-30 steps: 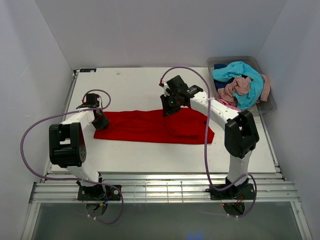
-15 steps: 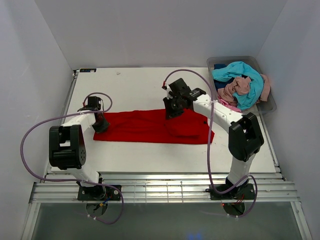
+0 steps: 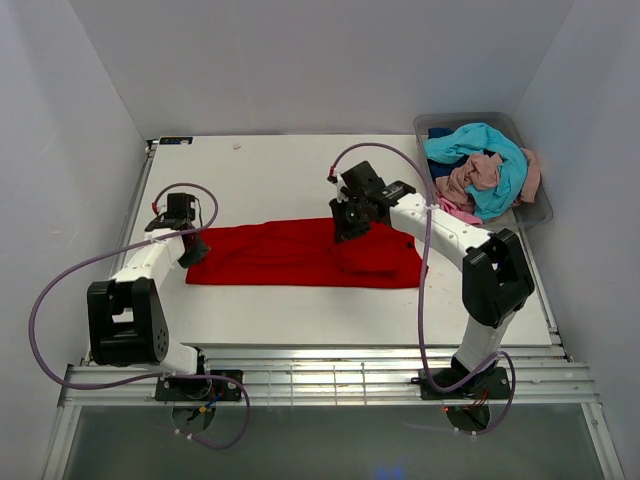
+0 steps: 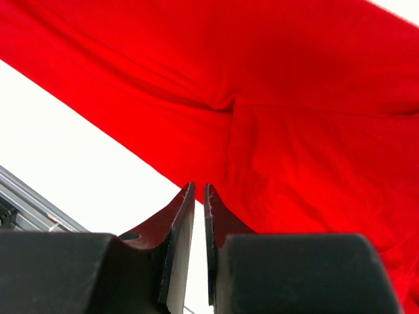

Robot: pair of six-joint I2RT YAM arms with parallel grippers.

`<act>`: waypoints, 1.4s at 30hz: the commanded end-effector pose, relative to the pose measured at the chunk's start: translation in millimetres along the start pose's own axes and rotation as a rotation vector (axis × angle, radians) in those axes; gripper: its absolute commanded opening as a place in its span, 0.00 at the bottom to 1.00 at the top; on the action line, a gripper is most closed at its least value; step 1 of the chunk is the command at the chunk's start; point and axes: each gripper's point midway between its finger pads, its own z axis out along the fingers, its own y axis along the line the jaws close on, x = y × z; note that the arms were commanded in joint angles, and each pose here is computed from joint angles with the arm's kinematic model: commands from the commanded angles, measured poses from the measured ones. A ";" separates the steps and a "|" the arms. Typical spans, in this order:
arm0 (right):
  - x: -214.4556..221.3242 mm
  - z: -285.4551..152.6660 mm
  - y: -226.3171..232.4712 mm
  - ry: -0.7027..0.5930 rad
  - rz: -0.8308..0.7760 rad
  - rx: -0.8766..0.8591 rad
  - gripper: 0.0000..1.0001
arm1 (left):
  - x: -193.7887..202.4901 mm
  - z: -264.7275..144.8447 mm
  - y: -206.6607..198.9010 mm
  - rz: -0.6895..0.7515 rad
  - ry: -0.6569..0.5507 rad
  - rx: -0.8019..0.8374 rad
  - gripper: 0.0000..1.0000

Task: Fold and stack the t-shirts
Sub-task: Fold the other side of the tshirt into a rectangle

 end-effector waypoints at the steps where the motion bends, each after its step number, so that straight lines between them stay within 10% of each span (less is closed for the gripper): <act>1: -3.7 -7.3 4.6 -0.032 0.006 -0.016 0.17 | -11.6 -13.6 8.7 -0.006 -0.061 -0.028 0.05; 21: 2.7 -4.3 3.5 -0.021 0.018 -0.014 0.16 | -26.8 -36.3 -40.0 -0.035 -0.141 0.267 0.00; 42: 7.5 -3.5 2.1 -0.008 0.026 -0.013 0.15 | 15.3 8.2 -31.6 0.000 -0.030 0.217 0.00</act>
